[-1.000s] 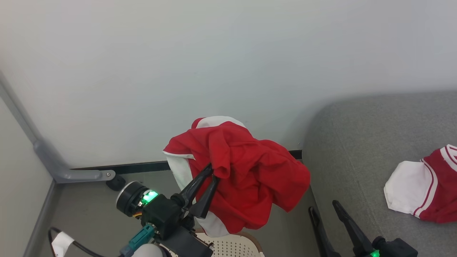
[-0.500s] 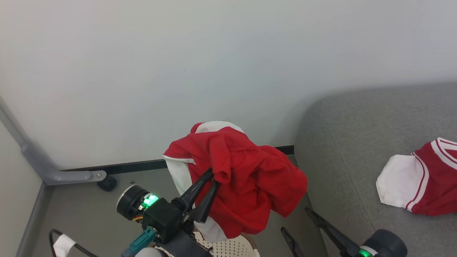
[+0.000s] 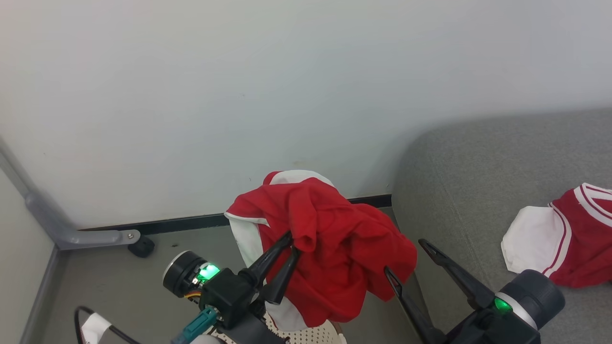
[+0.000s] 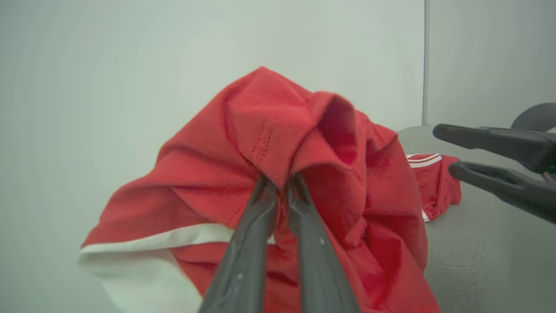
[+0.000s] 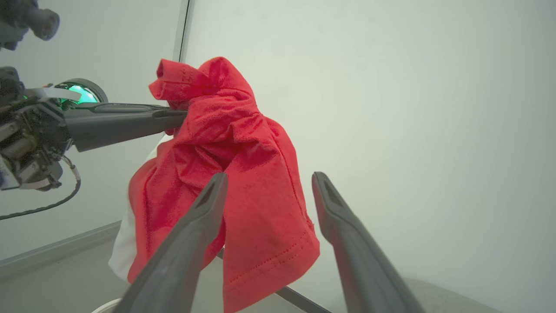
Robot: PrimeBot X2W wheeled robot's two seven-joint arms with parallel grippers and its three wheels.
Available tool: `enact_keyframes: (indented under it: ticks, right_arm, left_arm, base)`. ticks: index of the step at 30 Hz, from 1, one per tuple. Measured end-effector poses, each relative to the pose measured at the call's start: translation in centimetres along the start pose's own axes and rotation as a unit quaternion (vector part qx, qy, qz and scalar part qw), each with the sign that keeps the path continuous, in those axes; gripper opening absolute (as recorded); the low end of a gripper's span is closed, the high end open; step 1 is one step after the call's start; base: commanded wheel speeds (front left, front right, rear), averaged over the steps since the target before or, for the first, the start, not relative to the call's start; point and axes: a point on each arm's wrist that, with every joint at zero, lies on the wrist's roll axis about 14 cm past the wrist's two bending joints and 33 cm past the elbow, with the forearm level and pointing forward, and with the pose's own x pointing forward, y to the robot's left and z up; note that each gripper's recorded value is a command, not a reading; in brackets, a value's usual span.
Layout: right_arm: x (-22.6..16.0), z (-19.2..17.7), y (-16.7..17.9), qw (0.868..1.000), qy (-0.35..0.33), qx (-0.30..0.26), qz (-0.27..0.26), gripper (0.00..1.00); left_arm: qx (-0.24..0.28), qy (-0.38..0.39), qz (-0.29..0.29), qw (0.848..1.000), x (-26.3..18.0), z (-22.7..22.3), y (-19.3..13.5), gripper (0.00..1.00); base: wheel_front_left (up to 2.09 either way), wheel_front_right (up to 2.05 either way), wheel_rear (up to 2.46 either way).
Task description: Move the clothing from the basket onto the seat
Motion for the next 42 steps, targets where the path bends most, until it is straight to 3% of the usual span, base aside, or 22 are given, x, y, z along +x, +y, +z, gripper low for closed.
enact_keyframes:
  ticks: [14,22,31,42]
  right_arm:
    - [1.1,-2.8,0.7,0.997,0.068,0.001,0.025,1.0]
    - [1.0,-5.0,4.4,0.99,0.112,0.014,0.09,1.0]
    - [2.1,-4.4,6.5,0.986,0.101,0.001,0.136,1.0]
    - [3.3,-4.1,8.0,0.984,0.09,0.006,0.152,1.0]
  left_arm:
    - [0.002,0.014,-0.06,0.998,0.1,-0.7,-3.6,0.0]
    - [0.008,0.014,-0.067,0.998,-0.1,-0.5,-3.7,0.0]
    - [0.009,0.017,-0.094,0.995,-0.1,-0.5,-5.1,0.0]
    - [-0.009,0.024,-0.114,0.993,-0.6,-0.8,-6.7,0.0]
  base:
    - [0.0,0.0,0.0]
    - [0.0,0.0,0.0]
    - [0.0,0.0,0.0]
    - [0.0,0.0,0.0]
